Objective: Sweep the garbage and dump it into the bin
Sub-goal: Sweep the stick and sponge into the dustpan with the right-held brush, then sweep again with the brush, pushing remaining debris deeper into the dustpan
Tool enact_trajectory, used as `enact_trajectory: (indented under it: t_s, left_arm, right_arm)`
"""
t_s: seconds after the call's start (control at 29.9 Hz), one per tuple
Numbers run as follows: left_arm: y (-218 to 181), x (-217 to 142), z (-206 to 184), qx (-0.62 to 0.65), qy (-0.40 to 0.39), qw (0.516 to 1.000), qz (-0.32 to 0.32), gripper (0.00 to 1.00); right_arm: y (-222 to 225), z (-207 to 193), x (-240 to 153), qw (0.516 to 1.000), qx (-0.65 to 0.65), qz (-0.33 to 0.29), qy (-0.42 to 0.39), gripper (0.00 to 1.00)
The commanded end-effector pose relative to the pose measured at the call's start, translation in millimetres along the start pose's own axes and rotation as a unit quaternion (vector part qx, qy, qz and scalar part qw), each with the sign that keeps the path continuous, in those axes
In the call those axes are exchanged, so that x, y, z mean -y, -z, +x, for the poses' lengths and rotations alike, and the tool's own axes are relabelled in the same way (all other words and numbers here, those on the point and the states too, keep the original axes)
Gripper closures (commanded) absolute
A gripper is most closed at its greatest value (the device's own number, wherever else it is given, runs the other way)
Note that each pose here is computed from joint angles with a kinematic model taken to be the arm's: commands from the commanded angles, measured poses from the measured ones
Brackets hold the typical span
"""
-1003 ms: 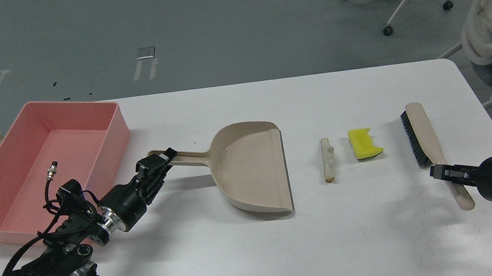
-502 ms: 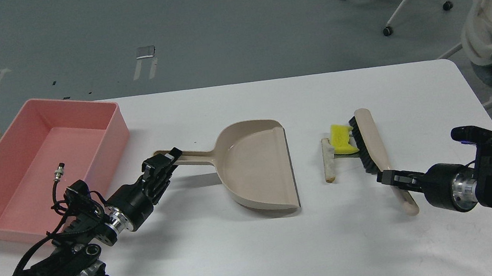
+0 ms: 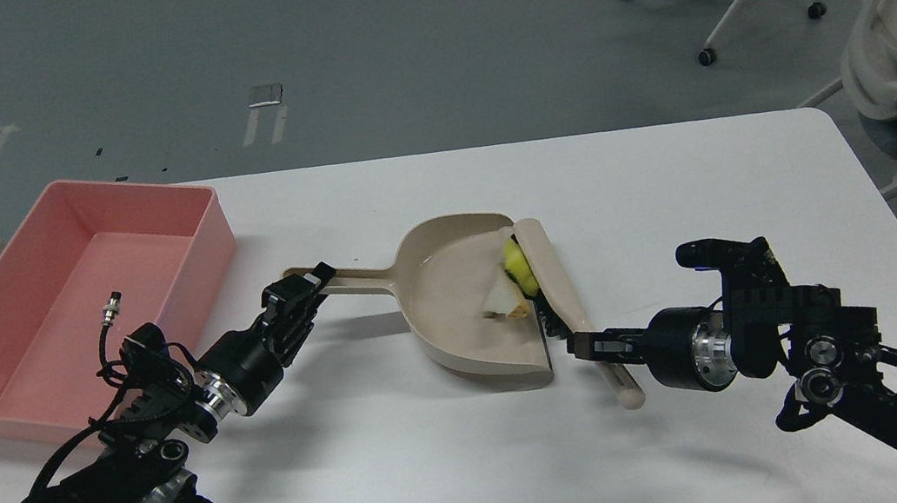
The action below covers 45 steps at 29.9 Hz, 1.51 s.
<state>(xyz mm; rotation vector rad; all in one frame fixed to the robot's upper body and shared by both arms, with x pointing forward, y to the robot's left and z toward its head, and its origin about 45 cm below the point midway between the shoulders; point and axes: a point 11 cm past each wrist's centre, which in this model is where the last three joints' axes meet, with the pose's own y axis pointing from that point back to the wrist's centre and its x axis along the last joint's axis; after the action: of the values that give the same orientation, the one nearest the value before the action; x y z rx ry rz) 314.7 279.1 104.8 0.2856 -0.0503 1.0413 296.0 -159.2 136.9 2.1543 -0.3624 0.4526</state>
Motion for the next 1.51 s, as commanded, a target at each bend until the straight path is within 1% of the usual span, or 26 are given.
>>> enact_trajectory:
  t_s: [0.0,0.17,0.33,0.4,0.43,0.57,0.64,0.7,0.8,0.94,1.07,1.24,1.47]
  left_arm:
    - [-1.2,1.0,-1.8,-0.002,0.002,1.000,-0.002,0.93]
    - [-1.5,0.8,-1.5,-0.001,0.002,1.000,-0.003,0.93]
    - [-2.6,0.5,1.4,0.001,0.001,1.000,-0.003,0.93]
    - [-3.0,0.5,2.4,0.001,0.000,1.000,-0.004,0.93]
    - [-3.5,0.6,3.2,0.001,-0.001,1.000,-0.005,0.93]
    - [-4.0,1.1,2.4,-0.001,-0.002,1.000,-0.006,0.93]
    - [-3.7,0.8,2.7,-0.001,-0.003,1.000,-0.006,0.93]
    - [-4.2,1.1,3.6,-0.001,-0.004,1.000,-0.007,0.93]
    - [-5.1,1.4,4.0,-0.002,-0.005,1.000,-0.008,0.93]
    - [-6.3,2.2,5.0,-0.012,-0.009,1.000,-0.011,0.92]
    - [-7.3,4.0,6.7,-0.020,-0.014,1.000,-0.010,0.92]
    - [-5.9,5.5,2.4,-0.022,-0.011,1.000,-0.008,0.92]
    - [-1.4,4.7,0.2,-0.021,-0.009,1.000,0.000,0.92]
  right_arm:
    - [20.8,0.2,12.5,1.000,-0.002,0.022,0.004,1.00]
    - [52.7,4.8,20.4,0.998,-0.007,0.060,0.000,1.00]
    - [59.6,19.4,11.9,0.997,-0.020,0.068,-0.015,1.00]
    - [49.0,31.8,0.2,0.998,-0.019,0.058,-0.032,1.00]
    - [34.9,39.1,-9.2,0.998,-0.016,0.043,-0.042,1.00]
    - [10.3,48.9,-27.0,0.999,-0.005,0.018,-0.049,1.00]
    - [-9.6,64.7,-47.1,0.997,0.003,-0.003,-0.071,1.00]
    - [-19.3,71.8,-59.3,0.997,0.011,-0.010,-0.080,1.00]
    - [-28.4,74.2,-73.4,0.996,0.023,-0.015,-0.081,1.00]
    - [-47.9,74.6,-89.6,0.995,0.029,-0.039,-0.083,1.00]
    - [-54.5,68.7,-92.9,0.995,0.038,-0.039,-0.082,1.00]
    - [-43.1,64.5,-87.9,0.996,0.037,-0.021,-0.079,1.00]
    - [2.8,56.2,-58.7,0.996,0.039,0.043,-0.064,1.00]
